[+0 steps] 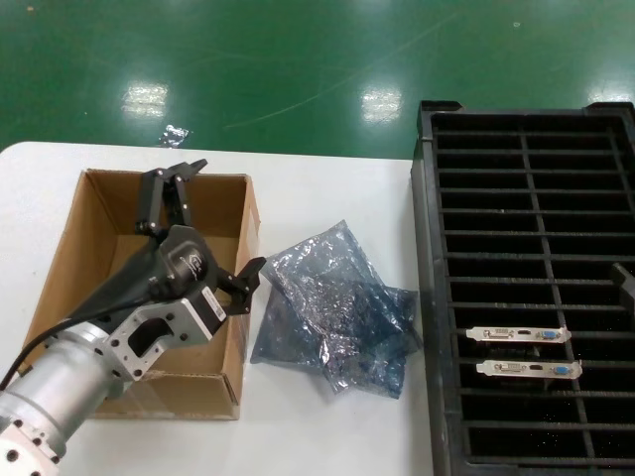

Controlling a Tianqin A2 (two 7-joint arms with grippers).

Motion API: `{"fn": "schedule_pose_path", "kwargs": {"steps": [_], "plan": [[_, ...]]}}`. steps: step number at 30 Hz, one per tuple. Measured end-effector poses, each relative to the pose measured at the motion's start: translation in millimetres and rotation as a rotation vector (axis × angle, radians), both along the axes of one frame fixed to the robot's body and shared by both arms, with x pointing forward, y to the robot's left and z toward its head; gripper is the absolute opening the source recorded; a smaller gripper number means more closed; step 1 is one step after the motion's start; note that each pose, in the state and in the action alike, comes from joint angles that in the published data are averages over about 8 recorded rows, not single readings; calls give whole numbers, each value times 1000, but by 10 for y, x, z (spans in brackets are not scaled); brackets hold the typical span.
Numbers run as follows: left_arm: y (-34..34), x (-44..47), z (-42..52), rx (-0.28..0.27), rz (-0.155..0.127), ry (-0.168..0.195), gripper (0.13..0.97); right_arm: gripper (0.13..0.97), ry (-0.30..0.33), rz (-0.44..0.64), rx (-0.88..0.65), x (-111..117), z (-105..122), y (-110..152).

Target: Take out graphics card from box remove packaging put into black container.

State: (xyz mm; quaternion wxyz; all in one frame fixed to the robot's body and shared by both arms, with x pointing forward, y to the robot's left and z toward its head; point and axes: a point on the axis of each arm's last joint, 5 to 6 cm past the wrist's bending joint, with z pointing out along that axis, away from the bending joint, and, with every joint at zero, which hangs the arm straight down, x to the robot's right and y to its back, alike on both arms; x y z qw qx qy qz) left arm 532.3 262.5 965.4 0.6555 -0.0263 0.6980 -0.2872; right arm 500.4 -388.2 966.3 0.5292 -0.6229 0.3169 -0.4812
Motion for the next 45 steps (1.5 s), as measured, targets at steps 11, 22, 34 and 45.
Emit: {"fn": "schedule_pose_path", "kwargs": {"steps": [11, 22, 34, 45], "plan": [[16, -33, -217, -229, 8, 37, 965, 966, -11, -65, 55, 47, -273, 191], [48, -82, -446, -460, 47, 82, 966, 966, -10, -135, 104, 76, -534, 409], [98, -156, -713, -709, 125, 137, 966, 966, 4, -214, 148, 89, -798, 677], [151, -246, -970, -925, 224, 192, 966, 966, 27, -285, 180, 82, -1013, 941]]}}
